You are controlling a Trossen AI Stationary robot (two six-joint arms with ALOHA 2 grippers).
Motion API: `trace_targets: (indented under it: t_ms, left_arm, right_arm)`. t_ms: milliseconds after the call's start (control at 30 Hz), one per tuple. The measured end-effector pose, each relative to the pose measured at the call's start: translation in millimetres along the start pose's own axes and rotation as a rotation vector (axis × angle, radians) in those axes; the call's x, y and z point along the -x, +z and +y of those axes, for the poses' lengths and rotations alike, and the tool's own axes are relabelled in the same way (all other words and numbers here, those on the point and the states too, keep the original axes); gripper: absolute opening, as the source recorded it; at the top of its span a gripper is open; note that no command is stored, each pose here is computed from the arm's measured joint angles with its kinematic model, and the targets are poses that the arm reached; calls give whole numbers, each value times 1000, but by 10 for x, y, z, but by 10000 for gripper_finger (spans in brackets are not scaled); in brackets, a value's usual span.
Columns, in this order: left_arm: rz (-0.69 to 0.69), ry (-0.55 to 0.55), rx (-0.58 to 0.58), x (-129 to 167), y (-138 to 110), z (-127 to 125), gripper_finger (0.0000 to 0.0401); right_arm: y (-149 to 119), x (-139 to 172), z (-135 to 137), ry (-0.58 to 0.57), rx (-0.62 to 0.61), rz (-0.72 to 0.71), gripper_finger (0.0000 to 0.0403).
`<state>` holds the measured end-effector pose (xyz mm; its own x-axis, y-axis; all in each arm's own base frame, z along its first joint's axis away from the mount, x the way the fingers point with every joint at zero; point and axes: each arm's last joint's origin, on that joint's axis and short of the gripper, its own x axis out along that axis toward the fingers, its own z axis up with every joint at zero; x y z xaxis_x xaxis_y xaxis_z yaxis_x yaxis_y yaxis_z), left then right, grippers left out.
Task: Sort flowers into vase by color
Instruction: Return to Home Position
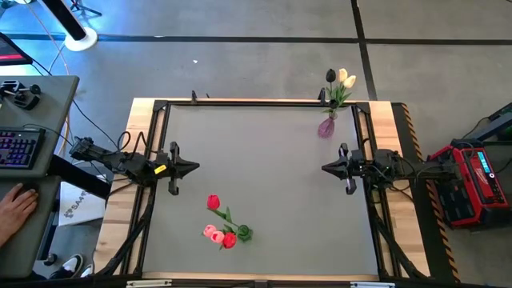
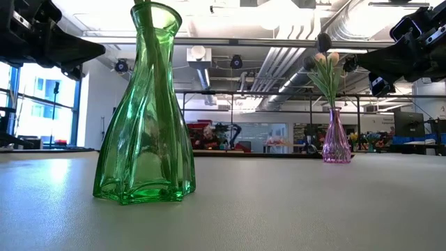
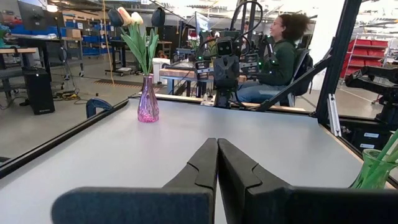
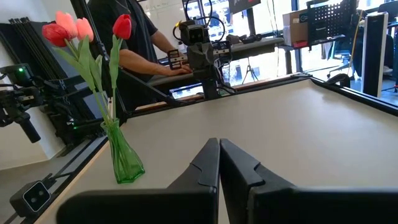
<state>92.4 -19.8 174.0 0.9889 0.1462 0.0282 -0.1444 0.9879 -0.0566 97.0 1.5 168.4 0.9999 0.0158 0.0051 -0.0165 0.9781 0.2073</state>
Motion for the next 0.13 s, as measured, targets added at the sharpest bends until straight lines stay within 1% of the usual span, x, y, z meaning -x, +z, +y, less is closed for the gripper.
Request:
trace_targets:
  t_ms: [133]
  left_arm:
    - [0,0,0,0,1,0,0]
  right_arm:
    - [0,0,0,0,0,0,0]
